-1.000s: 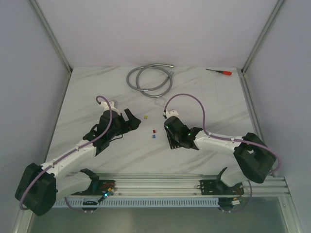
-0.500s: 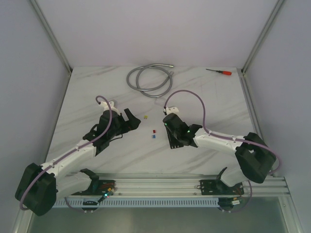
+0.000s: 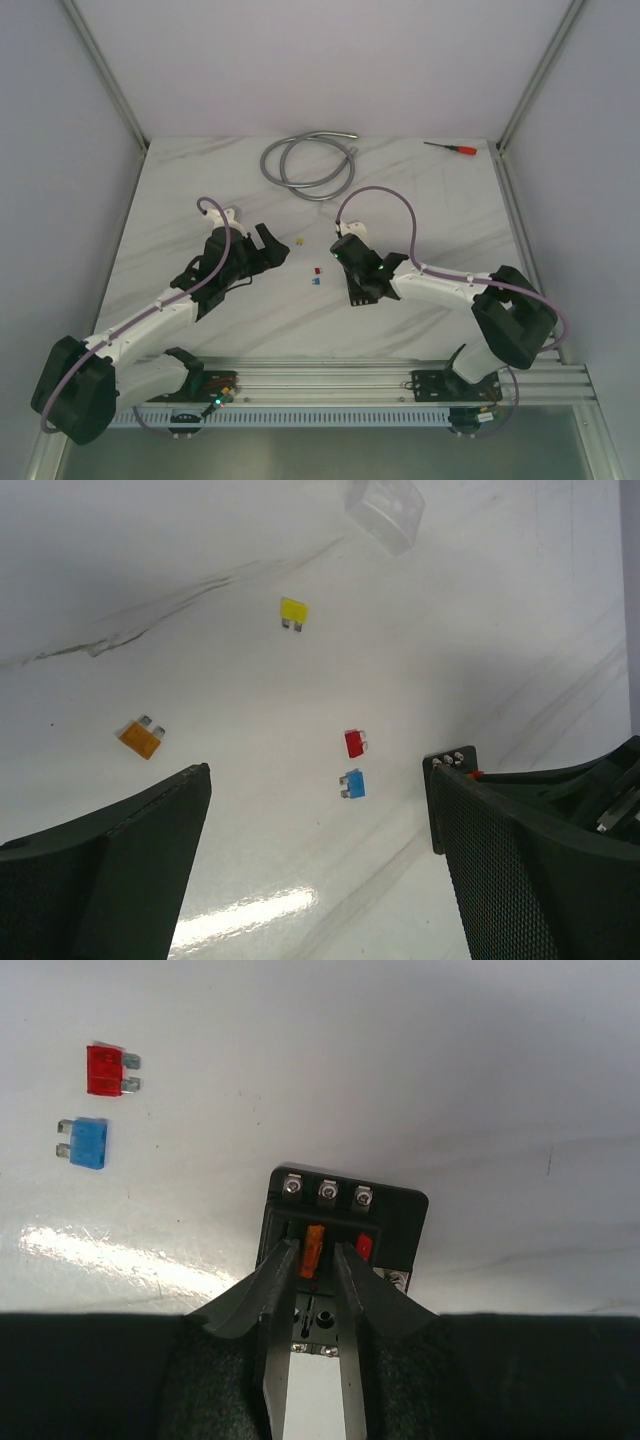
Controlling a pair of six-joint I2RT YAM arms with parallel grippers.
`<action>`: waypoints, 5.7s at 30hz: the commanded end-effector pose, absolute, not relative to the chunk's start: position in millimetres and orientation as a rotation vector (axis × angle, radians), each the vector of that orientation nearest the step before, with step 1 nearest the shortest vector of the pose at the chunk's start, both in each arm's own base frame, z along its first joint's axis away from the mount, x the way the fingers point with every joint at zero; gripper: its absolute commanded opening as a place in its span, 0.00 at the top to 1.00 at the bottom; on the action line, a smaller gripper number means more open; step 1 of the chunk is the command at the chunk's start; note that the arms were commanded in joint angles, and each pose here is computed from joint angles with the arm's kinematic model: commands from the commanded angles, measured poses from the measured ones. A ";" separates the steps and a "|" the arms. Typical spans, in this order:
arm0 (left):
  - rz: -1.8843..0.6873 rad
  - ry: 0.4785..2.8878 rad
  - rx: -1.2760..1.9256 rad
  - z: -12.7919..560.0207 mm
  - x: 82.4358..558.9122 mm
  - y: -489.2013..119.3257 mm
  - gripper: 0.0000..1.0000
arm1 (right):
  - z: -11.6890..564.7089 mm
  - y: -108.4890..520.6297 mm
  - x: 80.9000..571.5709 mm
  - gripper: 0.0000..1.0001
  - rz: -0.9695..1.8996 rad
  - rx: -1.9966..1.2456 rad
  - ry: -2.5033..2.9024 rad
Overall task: Snap on the fuse box
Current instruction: Install the fuse at the fuse box base.
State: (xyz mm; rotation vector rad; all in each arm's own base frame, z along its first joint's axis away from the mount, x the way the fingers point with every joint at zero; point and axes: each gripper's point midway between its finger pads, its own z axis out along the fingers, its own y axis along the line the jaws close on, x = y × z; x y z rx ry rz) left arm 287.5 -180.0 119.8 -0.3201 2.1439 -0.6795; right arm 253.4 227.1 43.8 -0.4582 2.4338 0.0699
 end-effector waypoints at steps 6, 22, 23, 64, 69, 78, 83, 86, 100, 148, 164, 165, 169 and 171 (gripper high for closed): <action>-0.669 2.142 -0.337 119.9 287.0 -174.9 0.00 | 57.6 224.8 260.3 0.74 0.040 -0.368 2.412; -0.672 2.137 -0.339 121.6 286.7 -174.5 0.00 | 60.3 219.4 260.8 0.74 0.052 -0.271 2.428; -0.672 2.137 -0.338 121.7 286.5 -174.5 0.00 | 59.5 217.4 260.9 0.74 0.049 -0.259 2.432; -0.673 2.150 -0.339 118.9 286.9 -175.5 0.00 | 54.4 229.2 261.0 0.82 0.132 -0.249 2.492; -0.676 2.145 -0.341 120.3 286.6 -175.3 0.00 | 53.9 227.6 260.9 0.83 0.120 -0.255 2.490; -0.678 2.139 -0.342 121.9 286.3 -174.5 0.00 | 75.8 216.8 265.2 0.80 0.068 -0.219 2.457; -0.675 2.146 -0.340 120.0 286.4 -174.8 0.00 | 69.4 210.0 265.7 0.81 0.028 -0.196 2.482; -0.671 2.151 -0.340 118.1 285.7 -174.3 0.00 | 65.6 211.4 266.7 0.82 0.024 -0.193 2.494; -0.665 2.155 -0.340 116.1 285.9 -173.6 0.00 | 51.6 219.9 267.5 0.84 0.046 -0.209 2.531; -0.671 2.144 -0.354 119.0 286.6 -170.8 0.00 | -36.6 140.2 165.1 1.00 -0.305 -0.424 3.039; -0.689 2.157 -0.342 118.3 285.8 -174.7 0.00 | 93.0 247.2 252.2 0.80 0.227 -0.528 2.511; -0.688 2.161 -0.342 117.2 285.7 -174.9 0.00 | 96.5 251.7 253.1 0.77 0.256 -0.547 2.493; -0.677 2.175 -0.339 112.6 286.7 -175.0 0.00 | 96.5 271.3 254.8 0.69 0.366 -0.670 2.425; -0.671 2.186 -0.346 108.4 286.6 -173.2 0.00 | 96.0 279.8 257.3 0.68 0.401 -0.693 2.407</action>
